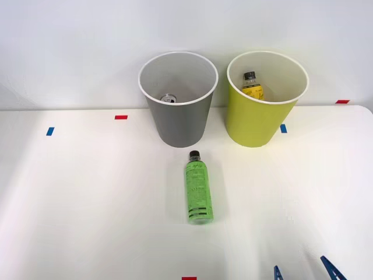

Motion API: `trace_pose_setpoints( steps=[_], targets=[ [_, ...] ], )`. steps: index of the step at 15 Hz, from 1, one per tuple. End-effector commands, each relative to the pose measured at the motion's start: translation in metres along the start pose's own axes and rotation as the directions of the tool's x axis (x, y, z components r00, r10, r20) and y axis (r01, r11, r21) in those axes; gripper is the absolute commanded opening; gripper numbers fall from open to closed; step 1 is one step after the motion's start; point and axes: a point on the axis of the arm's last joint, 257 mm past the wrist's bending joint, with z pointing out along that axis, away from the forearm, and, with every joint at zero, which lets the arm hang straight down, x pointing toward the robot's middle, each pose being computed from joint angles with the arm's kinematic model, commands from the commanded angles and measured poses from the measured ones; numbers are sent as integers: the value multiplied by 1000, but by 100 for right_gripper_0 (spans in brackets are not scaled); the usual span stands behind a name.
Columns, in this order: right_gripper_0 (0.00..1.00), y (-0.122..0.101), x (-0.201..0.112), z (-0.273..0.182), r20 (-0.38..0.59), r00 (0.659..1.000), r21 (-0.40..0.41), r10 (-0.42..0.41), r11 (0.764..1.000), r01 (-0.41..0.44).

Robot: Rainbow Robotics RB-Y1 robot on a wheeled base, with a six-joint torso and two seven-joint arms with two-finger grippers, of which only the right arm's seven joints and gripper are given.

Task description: Put cans in the gray bin, plastic bottles in the light green bin

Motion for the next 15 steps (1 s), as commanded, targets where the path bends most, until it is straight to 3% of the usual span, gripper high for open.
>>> trace_pose_setpoints(
  steps=[1,15],
  targets=[
    [100,0,0,0,0,1000,0,0,1000,0],
    [100,0,0,0,0,1000,0,0,1000,0]
  ],
)
